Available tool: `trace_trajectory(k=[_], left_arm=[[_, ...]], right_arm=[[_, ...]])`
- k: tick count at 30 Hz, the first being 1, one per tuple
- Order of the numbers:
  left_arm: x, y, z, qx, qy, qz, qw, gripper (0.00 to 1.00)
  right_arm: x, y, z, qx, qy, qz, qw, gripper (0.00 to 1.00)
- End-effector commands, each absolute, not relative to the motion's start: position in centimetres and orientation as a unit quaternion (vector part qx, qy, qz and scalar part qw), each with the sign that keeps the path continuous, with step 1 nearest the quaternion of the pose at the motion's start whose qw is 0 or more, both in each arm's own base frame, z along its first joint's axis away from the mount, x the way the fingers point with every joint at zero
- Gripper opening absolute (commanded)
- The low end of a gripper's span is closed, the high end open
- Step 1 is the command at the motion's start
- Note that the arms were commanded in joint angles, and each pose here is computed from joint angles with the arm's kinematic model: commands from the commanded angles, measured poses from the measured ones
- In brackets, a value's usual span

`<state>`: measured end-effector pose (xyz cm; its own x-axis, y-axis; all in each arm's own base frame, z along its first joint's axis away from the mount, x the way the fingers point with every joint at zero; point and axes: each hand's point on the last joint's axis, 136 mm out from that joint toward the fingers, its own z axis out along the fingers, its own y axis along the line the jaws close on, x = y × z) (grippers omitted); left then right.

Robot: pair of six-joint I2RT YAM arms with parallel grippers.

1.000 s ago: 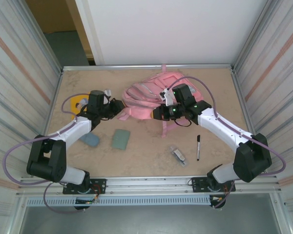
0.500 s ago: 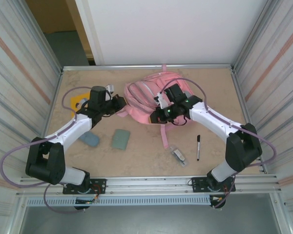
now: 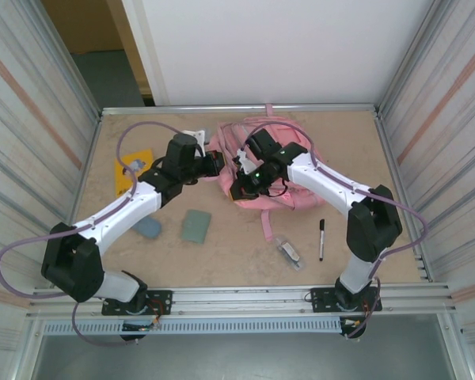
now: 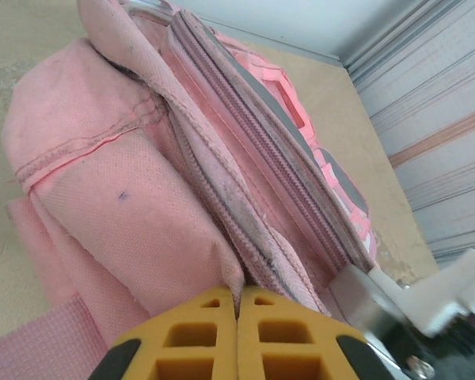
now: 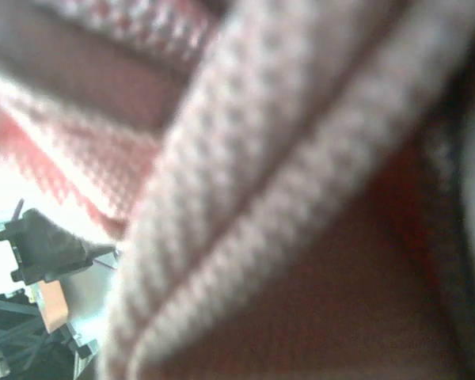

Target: Pack books, pencil case, and school supplies into a backpack

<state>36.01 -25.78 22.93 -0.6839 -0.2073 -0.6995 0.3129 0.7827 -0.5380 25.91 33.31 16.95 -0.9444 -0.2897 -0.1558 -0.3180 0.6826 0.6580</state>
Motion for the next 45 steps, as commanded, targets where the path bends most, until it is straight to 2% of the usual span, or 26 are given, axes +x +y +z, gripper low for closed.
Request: trace_trajectory(k=[1,9,15,19,24,28,31,36,42,45], left_arm=[[33.1,-29.4,25.1,0.083,0.832,-0.395,0.381,0.0],[30.9,-26.6,19.2,0.041,0.855,-0.37,0.362,0.0],[30.6,-30.8,16.4,0.033,0.852,-0.397,0.339,0.0],[29.4,-31.4,14.2,0.026,0.864,-0.385,0.325,0.0],[28.3,-30.6,11.7,0.033,0.879,-0.365,0.306,0.0],[27.4,-30.2,10.3,0.064,0.894,-0.338,0.289,0.05],[27.3,-30.1,9.0,0.062,0.9,-0.331,0.278,0.01],[28.0,-31.2,7.4,0.04,0.897,-0.337,0.283,0.0],[28.5,-33.1,6.6,0.031,0.894,-0.352,0.276,0.0],[28.2,-32.4,7.3,0.031,0.891,-0.352,0.285,0.09]], right_arm=[[28.6,35.6,20.5,-0.189,0.888,0.411,0.081,0.05],[31.0,30.3,19.0,-0.166,0.922,0.33,0.112,0.08],[33.2,29.1,15.8,-0.178,0.941,0.255,0.132,0.08],[34.4,28.7,14.2,-0.19,0.947,0.221,0.135,0.08],[33.2,29.5,11.5,-0.194,0.95,0.228,0.089,0.09],[31.1,28.3,9.1,-0.183,0.96,0.209,0.031,0.11],[28.6,27.8,8.4,-0.182,0.957,0.222,-0.035,0.13],[27.0,28.3,8.5,-0.184,0.943,0.261,-0.091,0.17],[27.7,29.9,8.1,-0.182,0.936,0.281,-0.11,0.18],[27.8,29.9,7.8,-0.177,0.937,0.278,-0.111,0.2]])
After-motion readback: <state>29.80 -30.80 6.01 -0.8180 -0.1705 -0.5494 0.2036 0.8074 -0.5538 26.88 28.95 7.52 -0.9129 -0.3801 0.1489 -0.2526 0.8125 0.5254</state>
